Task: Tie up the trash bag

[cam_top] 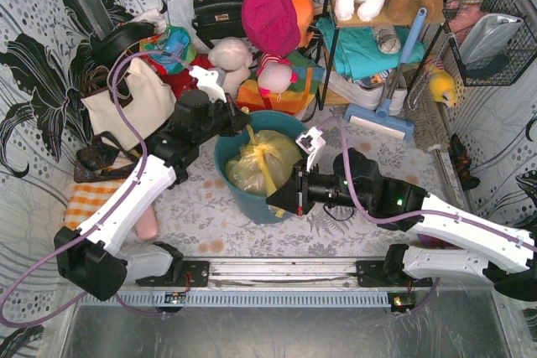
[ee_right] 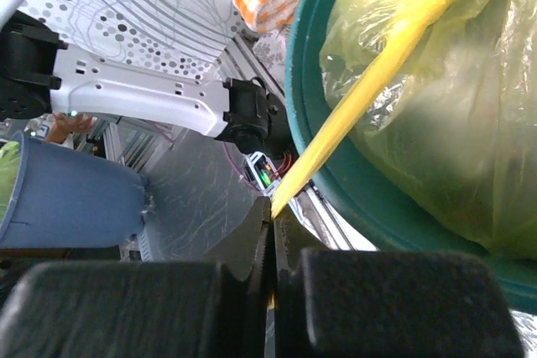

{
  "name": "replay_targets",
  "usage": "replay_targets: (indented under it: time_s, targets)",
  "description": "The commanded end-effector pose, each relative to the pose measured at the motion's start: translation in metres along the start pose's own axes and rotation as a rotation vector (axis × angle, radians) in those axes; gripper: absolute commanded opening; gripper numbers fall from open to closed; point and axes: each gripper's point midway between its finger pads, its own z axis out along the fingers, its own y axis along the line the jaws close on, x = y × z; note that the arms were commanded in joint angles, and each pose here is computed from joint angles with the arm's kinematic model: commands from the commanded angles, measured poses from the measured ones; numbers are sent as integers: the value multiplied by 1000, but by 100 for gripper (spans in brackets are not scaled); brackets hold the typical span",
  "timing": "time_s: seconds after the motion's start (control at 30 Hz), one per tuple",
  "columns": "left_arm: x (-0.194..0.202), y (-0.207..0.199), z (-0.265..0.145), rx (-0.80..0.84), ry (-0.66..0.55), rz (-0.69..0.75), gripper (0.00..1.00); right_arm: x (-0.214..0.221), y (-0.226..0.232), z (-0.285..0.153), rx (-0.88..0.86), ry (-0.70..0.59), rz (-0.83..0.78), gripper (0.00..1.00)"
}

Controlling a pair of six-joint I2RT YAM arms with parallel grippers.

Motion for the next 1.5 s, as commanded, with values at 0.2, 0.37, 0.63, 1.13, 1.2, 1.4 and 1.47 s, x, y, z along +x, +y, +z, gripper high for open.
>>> replay_targets:
  time_s: [0.2, 0.37, 0.63, 1.13, 1.2, 1.4, 1.47]
  targets:
    - [-73, -30, -17, 54, -191, 59, 0, -106, 90, -33, -276, -374, -255, 0]
    - [-82, -29, -16, 34, -207, 78, 0, -138, 116, -44, -369, -554, -373, 0]
    - [-30, 30, 24, -134, -95, 117, 0, -69, 66, -29, -347, -419, -271, 0]
    - [-90, 7, 2, -114, -229, 186, 0, -35, 87, -25, -390, -326, -345, 0]
    - [-105, -8, -7, -72, -258, 189, 0, -53, 106, -29, -428, -373, -397, 0]
    - [-110, -11, -3, -52, -283, 198, 0, -61, 108, -31, -411, -404, -405, 0]
    - [-93, 2, 9, -72, -242, 191, 0, -42, 91, -26, -386, -375, -349, 0]
